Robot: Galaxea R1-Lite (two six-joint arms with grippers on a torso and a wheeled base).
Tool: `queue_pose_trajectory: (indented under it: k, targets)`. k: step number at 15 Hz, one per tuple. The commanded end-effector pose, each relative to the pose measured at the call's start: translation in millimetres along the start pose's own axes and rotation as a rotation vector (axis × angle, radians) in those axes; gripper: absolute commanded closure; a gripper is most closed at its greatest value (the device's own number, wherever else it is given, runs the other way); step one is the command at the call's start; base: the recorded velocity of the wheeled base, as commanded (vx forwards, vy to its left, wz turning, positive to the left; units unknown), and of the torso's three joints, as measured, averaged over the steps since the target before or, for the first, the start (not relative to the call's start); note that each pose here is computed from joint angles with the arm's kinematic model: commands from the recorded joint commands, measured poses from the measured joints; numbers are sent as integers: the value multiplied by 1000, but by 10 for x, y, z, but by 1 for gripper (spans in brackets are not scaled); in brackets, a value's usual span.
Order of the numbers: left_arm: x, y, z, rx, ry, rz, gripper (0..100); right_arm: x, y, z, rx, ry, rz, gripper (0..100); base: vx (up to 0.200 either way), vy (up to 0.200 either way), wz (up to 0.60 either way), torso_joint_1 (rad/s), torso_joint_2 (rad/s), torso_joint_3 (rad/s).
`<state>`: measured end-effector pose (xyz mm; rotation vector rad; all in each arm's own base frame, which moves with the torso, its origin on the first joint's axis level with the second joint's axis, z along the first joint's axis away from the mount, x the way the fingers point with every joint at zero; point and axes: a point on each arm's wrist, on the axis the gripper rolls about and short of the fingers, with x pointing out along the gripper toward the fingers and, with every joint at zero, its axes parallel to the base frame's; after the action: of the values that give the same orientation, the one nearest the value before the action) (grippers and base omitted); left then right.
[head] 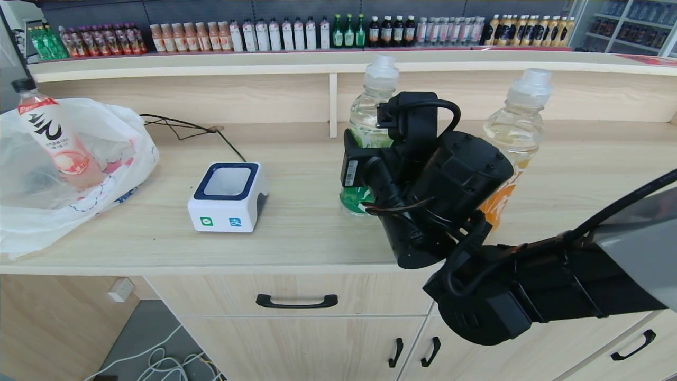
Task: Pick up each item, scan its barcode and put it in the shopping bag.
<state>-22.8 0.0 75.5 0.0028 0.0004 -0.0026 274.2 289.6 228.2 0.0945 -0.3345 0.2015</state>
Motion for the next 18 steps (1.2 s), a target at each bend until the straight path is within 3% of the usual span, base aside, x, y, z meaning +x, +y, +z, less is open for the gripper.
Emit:
queue_pose_trajectory:
  k: [1, 6, 9, 18]
  targets:
    - [0, 0, 0, 0, 0, -1, 0, -28, 10, 82, 13, -14, 6, 100, 0, 0, 0, 0, 0, 0]
    - [0, 0, 0, -1, 0, -1, 0, -193, 26, 352, 49, -42, 39, 100, 0, 0, 0, 0, 0, 0]
    - [0, 0, 0, -1, 0, -1, 0, -509, 52, 424, 49, -6, 98, 100, 0, 0, 0, 0, 0, 0]
    - [0, 0, 0, -1, 0, -1, 0, -1263, -391, 475, 47, 36, 168, 100, 0, 0, 0, 0, 0, 0]
